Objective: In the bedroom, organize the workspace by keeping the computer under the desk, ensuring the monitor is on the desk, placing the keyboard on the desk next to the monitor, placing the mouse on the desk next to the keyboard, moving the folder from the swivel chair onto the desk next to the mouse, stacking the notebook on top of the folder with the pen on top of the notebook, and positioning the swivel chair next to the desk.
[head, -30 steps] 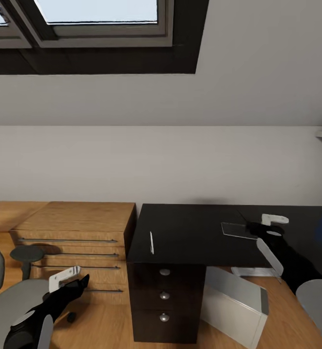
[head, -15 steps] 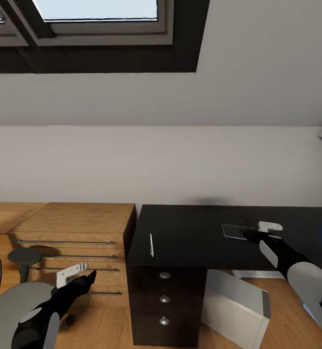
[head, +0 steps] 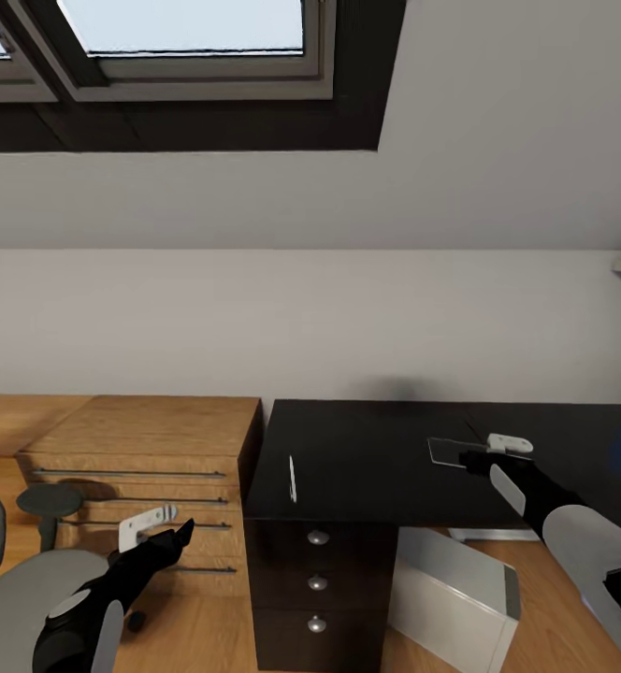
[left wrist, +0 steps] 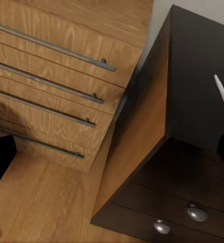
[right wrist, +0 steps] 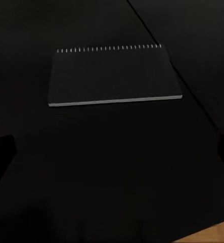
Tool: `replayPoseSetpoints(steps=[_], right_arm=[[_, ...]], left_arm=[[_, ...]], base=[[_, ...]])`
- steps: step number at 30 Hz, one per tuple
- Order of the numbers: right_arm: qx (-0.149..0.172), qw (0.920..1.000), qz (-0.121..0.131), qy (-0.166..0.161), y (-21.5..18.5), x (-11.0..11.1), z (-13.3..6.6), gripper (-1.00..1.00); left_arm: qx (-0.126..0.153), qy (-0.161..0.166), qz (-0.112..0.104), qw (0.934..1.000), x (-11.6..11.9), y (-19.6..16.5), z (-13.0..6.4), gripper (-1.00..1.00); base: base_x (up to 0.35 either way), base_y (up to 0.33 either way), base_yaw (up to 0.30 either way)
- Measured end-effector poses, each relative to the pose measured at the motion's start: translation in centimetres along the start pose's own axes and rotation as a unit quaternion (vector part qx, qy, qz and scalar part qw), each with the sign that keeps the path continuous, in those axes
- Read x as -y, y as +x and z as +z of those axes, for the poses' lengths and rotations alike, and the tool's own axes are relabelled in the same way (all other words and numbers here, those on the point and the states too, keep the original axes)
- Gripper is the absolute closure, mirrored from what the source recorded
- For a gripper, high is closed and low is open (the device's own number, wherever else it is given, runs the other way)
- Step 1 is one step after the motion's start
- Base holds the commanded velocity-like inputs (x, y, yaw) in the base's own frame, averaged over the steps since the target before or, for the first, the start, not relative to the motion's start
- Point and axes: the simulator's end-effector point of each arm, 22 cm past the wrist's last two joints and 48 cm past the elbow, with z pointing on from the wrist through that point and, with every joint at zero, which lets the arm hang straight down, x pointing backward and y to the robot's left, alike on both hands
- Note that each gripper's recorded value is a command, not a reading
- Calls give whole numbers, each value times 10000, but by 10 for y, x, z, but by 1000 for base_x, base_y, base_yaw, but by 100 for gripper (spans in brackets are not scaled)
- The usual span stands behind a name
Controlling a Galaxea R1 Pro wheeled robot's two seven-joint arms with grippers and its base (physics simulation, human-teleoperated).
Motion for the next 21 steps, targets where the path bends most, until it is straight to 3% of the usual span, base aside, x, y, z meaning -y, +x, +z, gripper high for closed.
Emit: replayPoseSetpoints(steps=[7, 11, 12, 13, 21], right_arm=[[-86, 9999, 86, -18, -7, 0, -6, -100], [-124, 9988, 472, -54, -13, 2, -10, -100], [-117, 9959, 889, -92, -18, 5, -11, -100], [-100, 9954, 946, -106, -21, 4, -12, -100], [-37, 9948, 1010, -115, -36, 5, -20, -100]], left_arm=[[-10, -2, 3, 10000, 3, -9, -5, -100], [-15, -2, 5, 10000, 5, -15, -8, -100], [-26, -1, 9, 10000, 6, -15, -8, -100], [-29, -1, 11, 10000, 6, -17, -9, -100], [-41, 23, 16, 10000, 12, -26, -14, -100]], base=[[0, 0, 0], [0, 0, 0], [0, 0, 0], [0, 0, 0], [41, 0, 0]])
